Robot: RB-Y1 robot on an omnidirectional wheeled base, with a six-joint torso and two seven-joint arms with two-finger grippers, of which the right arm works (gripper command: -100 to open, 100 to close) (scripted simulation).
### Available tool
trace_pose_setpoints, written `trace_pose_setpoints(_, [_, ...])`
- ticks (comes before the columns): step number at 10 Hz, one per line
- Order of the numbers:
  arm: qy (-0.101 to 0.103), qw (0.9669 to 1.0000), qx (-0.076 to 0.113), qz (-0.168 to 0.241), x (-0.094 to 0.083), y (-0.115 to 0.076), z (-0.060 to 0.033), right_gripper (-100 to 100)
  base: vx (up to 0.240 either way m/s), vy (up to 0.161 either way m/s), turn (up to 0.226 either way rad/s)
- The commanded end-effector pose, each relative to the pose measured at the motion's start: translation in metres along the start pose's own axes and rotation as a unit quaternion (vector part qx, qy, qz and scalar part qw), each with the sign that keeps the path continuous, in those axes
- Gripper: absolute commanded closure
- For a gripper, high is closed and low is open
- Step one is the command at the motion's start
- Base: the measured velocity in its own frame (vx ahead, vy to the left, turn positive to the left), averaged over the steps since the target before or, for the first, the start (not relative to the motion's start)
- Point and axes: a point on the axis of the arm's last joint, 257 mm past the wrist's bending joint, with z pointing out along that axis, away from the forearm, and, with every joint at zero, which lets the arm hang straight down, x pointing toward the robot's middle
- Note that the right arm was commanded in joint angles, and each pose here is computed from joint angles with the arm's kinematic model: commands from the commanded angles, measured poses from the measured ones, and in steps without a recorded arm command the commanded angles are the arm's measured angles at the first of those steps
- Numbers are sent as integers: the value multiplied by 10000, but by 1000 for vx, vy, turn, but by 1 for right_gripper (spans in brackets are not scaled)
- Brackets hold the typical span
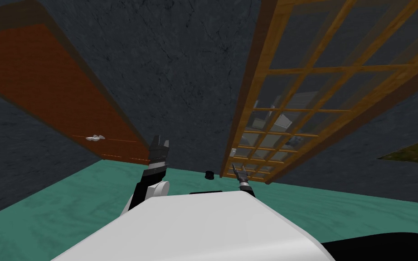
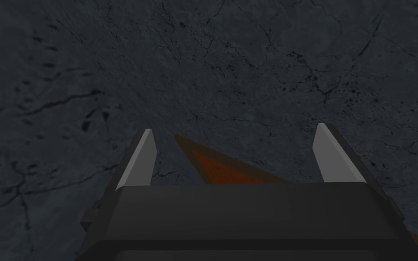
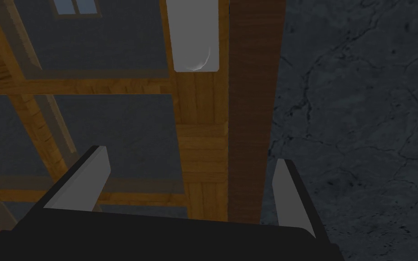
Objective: Pull the door open
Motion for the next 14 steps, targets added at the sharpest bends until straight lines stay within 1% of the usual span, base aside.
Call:
trace_pose_setpoints(1, [73, 9998, 27, -176, 65, -48, -31, -100, 72, -73, 67])
trace_pose_setpoints(3, [149, 9993, 53, -345, 132, -92, -65, -100, 73, -69, 73])
trace_pose_setpoints(4, [126, 9995, 45, -285, 107, -70, -55, -100, 30, -28, 12])
trace_pose_setpoints(9, [66, 9982, 441, -392, 115, -307, 205, -100, -28, -36, 152])
trace_pose_setpoints(13, [8, 9956, 841, -410, 97, -493, 454, -100, -32, -63, 197])
trace_pose_setpoints(14, [35, 9955, 848, -417, 118, -501, 441, -100, -13, -43, 44])
